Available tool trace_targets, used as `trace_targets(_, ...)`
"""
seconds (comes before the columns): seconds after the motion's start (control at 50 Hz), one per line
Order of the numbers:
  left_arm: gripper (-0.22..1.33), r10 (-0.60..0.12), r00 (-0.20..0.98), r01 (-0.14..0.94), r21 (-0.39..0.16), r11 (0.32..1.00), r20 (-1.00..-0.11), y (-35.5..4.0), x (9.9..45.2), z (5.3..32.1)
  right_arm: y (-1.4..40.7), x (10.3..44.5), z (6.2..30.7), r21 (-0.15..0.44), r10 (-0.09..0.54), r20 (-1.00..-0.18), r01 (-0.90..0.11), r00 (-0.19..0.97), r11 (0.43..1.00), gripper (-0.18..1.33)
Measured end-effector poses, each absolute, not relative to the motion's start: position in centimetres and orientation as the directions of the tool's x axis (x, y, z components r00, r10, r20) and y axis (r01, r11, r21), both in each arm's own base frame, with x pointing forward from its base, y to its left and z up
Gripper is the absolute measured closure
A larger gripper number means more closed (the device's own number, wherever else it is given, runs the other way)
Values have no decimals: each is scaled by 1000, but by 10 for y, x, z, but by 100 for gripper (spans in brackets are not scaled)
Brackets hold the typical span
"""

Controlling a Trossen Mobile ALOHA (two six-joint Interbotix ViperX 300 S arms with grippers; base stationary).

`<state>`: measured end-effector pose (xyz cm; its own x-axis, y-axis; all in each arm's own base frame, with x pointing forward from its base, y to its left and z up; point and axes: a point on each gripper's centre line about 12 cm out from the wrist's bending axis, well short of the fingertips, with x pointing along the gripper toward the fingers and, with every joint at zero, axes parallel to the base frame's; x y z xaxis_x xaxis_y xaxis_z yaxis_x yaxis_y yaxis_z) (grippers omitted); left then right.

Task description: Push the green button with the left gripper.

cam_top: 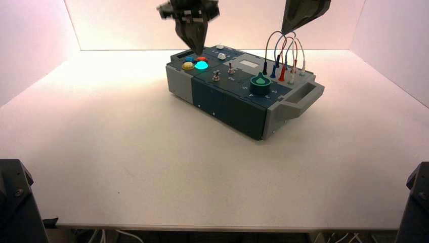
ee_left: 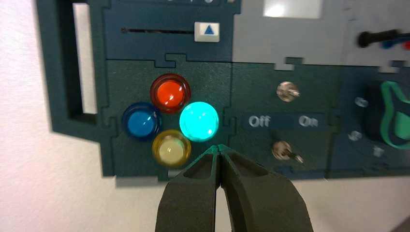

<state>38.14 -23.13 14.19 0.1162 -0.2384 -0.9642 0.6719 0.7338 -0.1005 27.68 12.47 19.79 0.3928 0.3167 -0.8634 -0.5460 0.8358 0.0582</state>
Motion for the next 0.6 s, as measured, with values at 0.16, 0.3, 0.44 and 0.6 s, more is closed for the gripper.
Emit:
trace_targets(0.16,127,-246,124,680,-98,727,-961,-225,370,164,125,277,198,58,318,-862,-547,394,835,128)
trace_targets(0.3,127,-247,114,690,-102,717,-962,-222,362,177,124,277,198,57,317,-861,-545,397,837,128)
trace_targets(0.44,127,-246,114,705,-96,702,-962,-220,359,181,125,278,198,54,318,-859,-546,401,836,128)
trace_targets(0.6,127,-242,108,712,-94,696,-964,-218,355,177,125,279,199,51,319,-854,-544,412,837,128)
